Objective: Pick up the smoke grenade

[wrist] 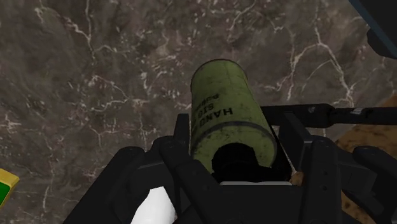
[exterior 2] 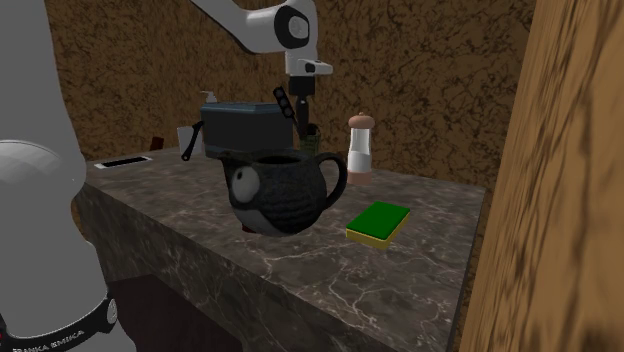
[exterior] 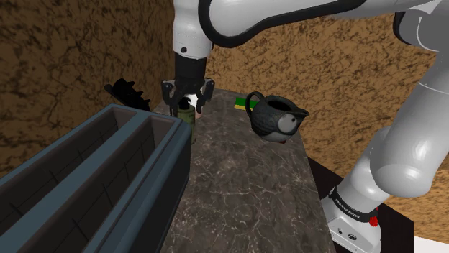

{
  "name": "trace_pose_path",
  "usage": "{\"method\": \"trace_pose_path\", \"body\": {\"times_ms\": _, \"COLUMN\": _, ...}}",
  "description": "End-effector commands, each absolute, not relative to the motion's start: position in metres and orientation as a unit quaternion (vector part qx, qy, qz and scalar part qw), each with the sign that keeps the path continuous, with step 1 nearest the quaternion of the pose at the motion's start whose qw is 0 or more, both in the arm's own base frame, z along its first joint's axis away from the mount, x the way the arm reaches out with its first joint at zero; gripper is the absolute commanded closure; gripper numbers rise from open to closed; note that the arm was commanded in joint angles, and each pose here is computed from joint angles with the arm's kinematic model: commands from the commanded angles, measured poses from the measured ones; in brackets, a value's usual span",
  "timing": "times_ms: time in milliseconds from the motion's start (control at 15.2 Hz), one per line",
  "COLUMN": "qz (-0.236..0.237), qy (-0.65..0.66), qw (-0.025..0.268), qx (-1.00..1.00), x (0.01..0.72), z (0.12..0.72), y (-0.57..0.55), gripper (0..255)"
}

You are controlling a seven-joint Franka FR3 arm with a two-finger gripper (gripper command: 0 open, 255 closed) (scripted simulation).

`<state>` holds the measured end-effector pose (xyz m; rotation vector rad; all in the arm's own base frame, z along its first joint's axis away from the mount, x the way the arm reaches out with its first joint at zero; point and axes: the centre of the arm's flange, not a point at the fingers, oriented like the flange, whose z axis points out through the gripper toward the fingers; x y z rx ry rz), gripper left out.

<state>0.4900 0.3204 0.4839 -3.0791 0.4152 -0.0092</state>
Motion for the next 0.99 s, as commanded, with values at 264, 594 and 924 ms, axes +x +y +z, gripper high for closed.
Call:
{"method": "trace_pose_path", "body": {"times_ms": 264, "qz": -0.003, "qy": 0.134, "qw": 0.017, "qx": -0.991, "x": 0.49, "z": 0.514, "y": 0.321, "gripper": 255}}
{"method": "trace_pose_path", "body": {"times_ms": 594, "qz": -0.003, "qy": 0.134, "qw": 0.017, "qx": -0.991, "x": 0.49, "z": 0.541, "y": 0.321, "gripper": 255}}
{"method": "trace_pose_path", "body": {"times_ms": 924, "qz": -0.003, "qy": 0.134, "qw": 0.017, "qx": -0.991, "x": 0.49, "z": 0.557, "y": 0.321, "gripper": 255}}
